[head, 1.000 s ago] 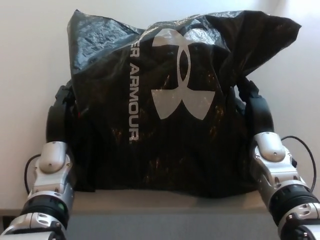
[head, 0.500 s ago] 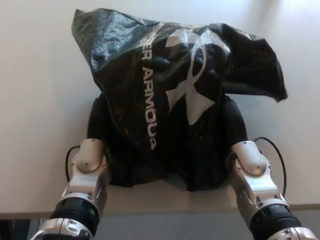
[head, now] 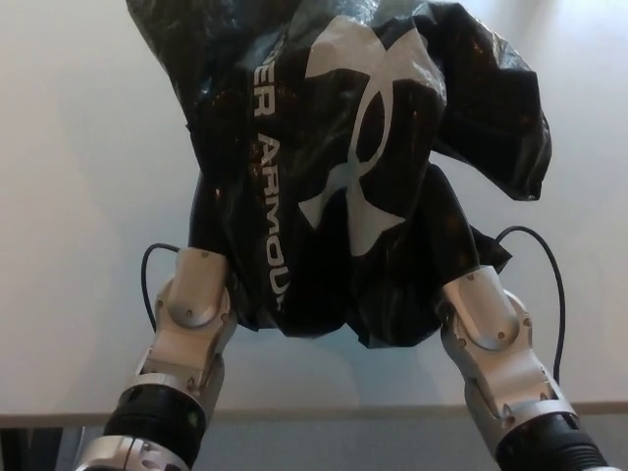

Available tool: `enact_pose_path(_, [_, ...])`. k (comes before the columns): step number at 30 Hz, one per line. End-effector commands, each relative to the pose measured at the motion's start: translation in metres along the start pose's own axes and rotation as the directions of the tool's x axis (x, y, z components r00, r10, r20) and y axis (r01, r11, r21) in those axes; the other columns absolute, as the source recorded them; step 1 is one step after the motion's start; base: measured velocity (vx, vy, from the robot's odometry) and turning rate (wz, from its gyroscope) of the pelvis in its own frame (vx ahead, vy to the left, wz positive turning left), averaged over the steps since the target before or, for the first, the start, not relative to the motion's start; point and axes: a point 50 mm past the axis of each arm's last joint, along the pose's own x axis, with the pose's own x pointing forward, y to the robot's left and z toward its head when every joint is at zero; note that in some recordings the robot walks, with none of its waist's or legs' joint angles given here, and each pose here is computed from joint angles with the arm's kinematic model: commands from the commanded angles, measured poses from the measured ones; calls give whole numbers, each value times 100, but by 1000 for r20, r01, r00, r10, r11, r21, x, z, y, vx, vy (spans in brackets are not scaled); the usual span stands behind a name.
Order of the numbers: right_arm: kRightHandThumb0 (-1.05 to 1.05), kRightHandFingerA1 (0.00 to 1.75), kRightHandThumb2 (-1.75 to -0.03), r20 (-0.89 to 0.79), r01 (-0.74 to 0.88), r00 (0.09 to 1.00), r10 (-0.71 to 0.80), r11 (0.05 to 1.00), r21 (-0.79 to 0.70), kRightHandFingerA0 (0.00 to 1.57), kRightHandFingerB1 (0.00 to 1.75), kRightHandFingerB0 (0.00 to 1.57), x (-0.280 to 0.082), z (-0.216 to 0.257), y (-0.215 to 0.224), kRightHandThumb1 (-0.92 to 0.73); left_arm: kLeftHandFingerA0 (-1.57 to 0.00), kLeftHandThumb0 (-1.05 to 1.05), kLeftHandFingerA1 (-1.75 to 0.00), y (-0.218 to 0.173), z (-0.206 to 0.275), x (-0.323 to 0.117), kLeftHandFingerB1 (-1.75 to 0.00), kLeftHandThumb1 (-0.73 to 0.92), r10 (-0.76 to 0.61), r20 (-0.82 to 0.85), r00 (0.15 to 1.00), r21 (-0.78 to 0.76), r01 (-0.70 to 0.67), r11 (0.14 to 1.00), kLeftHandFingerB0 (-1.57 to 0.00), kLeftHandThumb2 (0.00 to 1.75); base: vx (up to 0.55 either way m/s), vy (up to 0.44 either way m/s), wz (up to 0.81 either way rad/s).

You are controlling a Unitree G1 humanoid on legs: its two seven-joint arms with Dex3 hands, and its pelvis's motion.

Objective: A plastic bag is kept in the middle of the desk and the robot uses both its hands to grab the bag from the left and right and brings its hands close together to compress the bag

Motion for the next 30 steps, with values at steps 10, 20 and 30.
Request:
enact_pose_path(10, [-92,13,-125,7,4,1000,-4,1000,-11,0,10,0,-6,-4,0,-92,0,-73,-4,-3,-5,-11,-10,92,26,2,1000,36,-26,999,0,91,0,0,0])
enact_pose_path(20, [-91,17,-118,-100,31,994,-40,996,-88,0,7,0,-16,0,-57,-85,-25,-85,-42,61,4,-16,-30,92,130,-53,990,150,-121,981,-20,73,0,0,0])
enact_pose_path(30, [-36,50,-111,-8,135,989,-145,938,-319,2,48,0,-44,44,-139,-51,-66,-71,-69,161,54,-41,-47,92,365,143,920,300,-391,870,-57,68,0,0,0])
